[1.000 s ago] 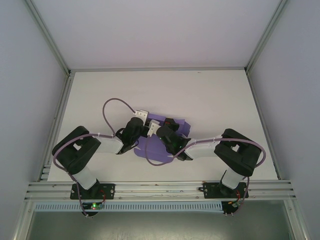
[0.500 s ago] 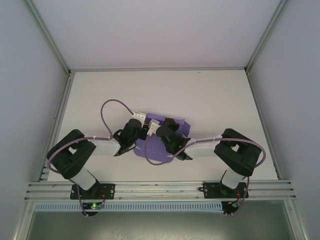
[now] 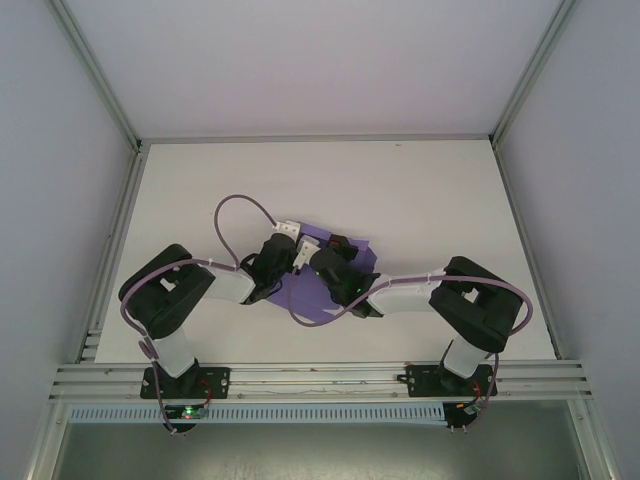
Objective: Assemble paper box
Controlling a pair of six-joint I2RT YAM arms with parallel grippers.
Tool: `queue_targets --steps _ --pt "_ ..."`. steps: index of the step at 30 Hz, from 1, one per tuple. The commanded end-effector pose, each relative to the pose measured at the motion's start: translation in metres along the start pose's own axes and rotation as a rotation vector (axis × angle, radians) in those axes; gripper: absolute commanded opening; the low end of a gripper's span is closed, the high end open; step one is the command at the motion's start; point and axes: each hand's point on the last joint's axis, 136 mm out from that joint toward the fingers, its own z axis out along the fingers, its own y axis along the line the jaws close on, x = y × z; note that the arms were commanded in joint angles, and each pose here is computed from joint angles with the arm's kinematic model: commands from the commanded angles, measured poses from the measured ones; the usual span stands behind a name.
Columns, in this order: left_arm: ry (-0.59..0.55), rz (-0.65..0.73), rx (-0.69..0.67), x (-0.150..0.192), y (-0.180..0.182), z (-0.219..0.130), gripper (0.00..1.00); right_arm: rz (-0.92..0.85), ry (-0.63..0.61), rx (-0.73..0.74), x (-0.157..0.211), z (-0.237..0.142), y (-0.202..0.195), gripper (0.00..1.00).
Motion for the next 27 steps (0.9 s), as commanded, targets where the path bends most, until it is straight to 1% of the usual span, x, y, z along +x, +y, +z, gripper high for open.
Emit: queue_targets --steps 1,2,5,7,9,10,11,13,14,16,17,19,23,26,27 --pt "-0.100 -0.080 -0.247 -0.023 0.036 0.002 0.00 -0.044 0.027 -0.168 0.018 -0.003 0.046 0.00" --pt "-0.104 -0.067 -0.311 -0.020 0.043 0.001 0.00 -0.039 0.027 -0.172 0.018 -0.003 0.048 0.00" --pt "-0.070 -0.035 -0.408 -0.012 0.055 0.002 0.00 -0.044 0.036 -0.183 0.021 -0.003 0.051 0.00" --pt "-0.068 -0.021 -0.361 -0.009 0.049 0.003 0.00 -0.052 0.044 -0.183 0.024 -0.003 0.051 0.00" --pt "-0.094 -0.035 -0.270 -0.012 0.037 0.001 0.01 -0.053 0.047 -0.182 0.025 -0.003 0.051 0.00" --pt "-0.096 -0.037 -0.231 -0.015 0.031 -0.001 0.13 -0.050 0.046 -0.181 0.025 -0.004 0.049 0.00" --pt "-0.101 -0.037 -0.209 -0.018 0.028 -0.004 0.21 -0.045 0.041 -0.182 0.024 -0.004 0.048 0.00" --pt "-0.101 -0.036 -0.165 -0.025 0.021 -0.008 0.34 -0.042 0.028 -0.193 0.022 -0.005 0.048 0.00" --pt "-0.107 -0.037 -0.147 -0.029 0.019 -0.011 0.38 -0.045 0.023 -0.197 0.022 -0.005 0.048 0.00" --pt "-0.109 -0.032 -0.113 -0.034 0.013 -0.015 0.35 -0.054 0.021 -0.197 0.021 -0.005 0.047 0.00" --pt "-0.112 -0.036 -0.109 -0.036 0.013 -0.018 0.36 -0.060 0.022 -0.195 0.021 -0.004 0.046 0.00" --pt "-0.121 -0.038 -0.113 -0.042 0.014 -0.021 0.40 -0.064 0.026 -0.189 0.021 -0.003 0.045 0.00" --pt "-0.126 -0.025 -0.142 -0.043 0.020 -0.021 0.43 -0.057 0.014 -0.191 0.018 -0.003 0.044 0.00" --pt "-0.105 -0.022 -0.144 -0.041 0.023 -0.017 0.43 -0.063 0.013 -0.183 0.018 -0.003 0.042 0.00" --pt "-0.101 -0.020 -0.149 -0.040 0.024 -0.015 0.40 -0.061 0.012 -0.181 0.017 -0.003 0.041 0.00"
